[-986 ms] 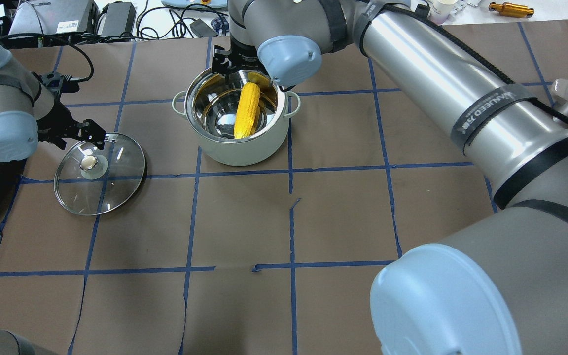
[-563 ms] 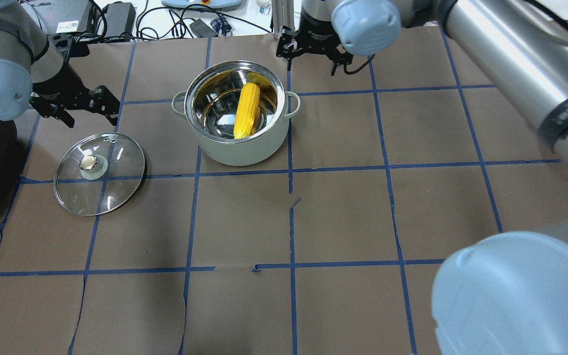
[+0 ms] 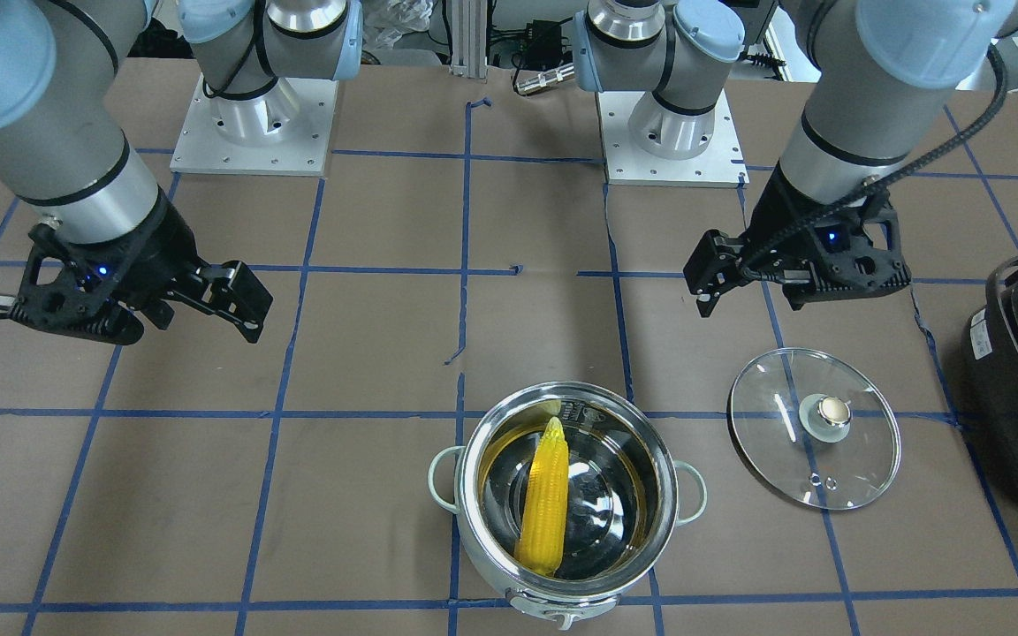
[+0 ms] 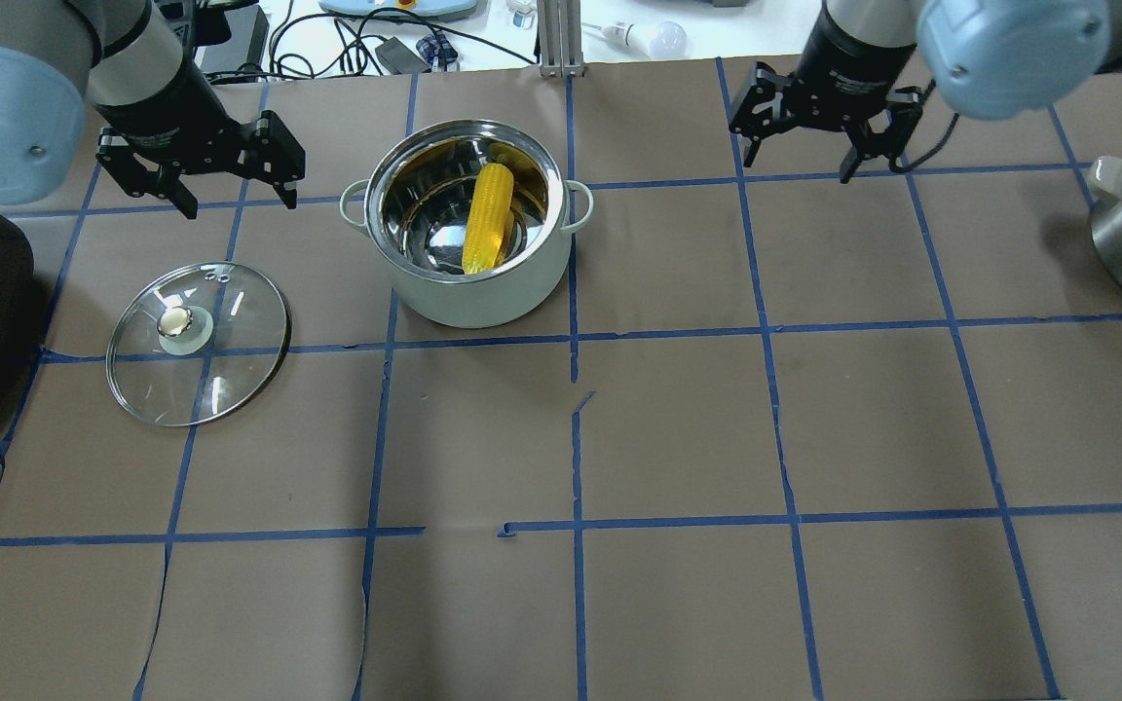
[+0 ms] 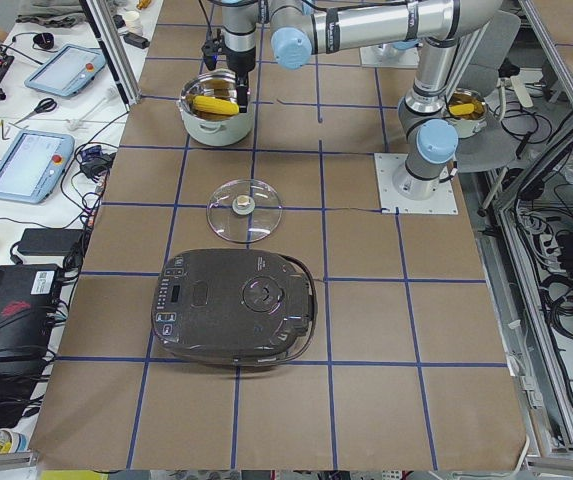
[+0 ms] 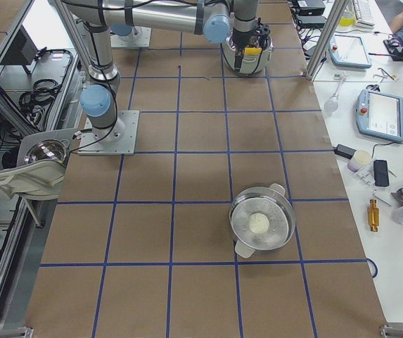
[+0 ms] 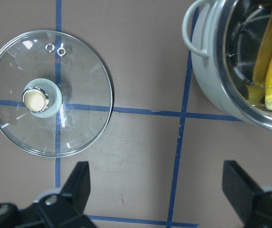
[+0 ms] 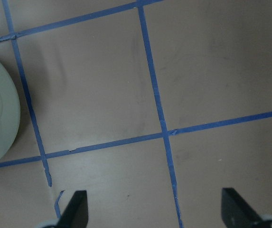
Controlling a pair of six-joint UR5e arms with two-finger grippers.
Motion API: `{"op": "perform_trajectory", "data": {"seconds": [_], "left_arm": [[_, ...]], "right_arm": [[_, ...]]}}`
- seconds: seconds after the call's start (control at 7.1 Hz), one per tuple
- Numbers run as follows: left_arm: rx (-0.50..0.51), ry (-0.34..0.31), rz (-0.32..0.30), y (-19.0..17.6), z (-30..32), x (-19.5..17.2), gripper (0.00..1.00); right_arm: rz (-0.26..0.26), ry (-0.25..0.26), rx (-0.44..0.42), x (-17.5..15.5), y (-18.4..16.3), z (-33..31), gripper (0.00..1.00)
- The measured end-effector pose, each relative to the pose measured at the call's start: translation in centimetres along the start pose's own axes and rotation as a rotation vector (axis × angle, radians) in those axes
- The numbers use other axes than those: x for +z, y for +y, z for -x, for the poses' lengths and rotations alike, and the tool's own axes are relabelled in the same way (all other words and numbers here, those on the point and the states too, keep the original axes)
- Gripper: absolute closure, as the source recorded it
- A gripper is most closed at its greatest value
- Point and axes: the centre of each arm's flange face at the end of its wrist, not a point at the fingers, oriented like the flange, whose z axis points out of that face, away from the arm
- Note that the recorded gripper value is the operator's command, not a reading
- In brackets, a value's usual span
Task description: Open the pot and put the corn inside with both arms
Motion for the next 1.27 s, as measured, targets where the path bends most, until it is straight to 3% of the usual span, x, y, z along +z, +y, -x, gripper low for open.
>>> {"op": "perform_trajectory", "data": {"seconds": [0.42, 0.85, 1.27], "left_arm": [[0.011, 0.029, 0.009, 3.1, -0.7, -6.7, 0.00], [0.053, 0.025, 0.010, 2.6, -0.4, -7.2, 0.00], [0.090, 0.021, -0.007, 2.6, -0.7, -7.2, 0.00]], "right_arm": [[0.037, 0.012, 0.004, -1.1, 4.1, -0.8, 0.00], [0.063, 0.089, 0.003, -3.1, 6.2, -1.6, 0.00], [0.082, 0.096, 0.004, -5.3, 6.6, -1.4, 0.00]]}}
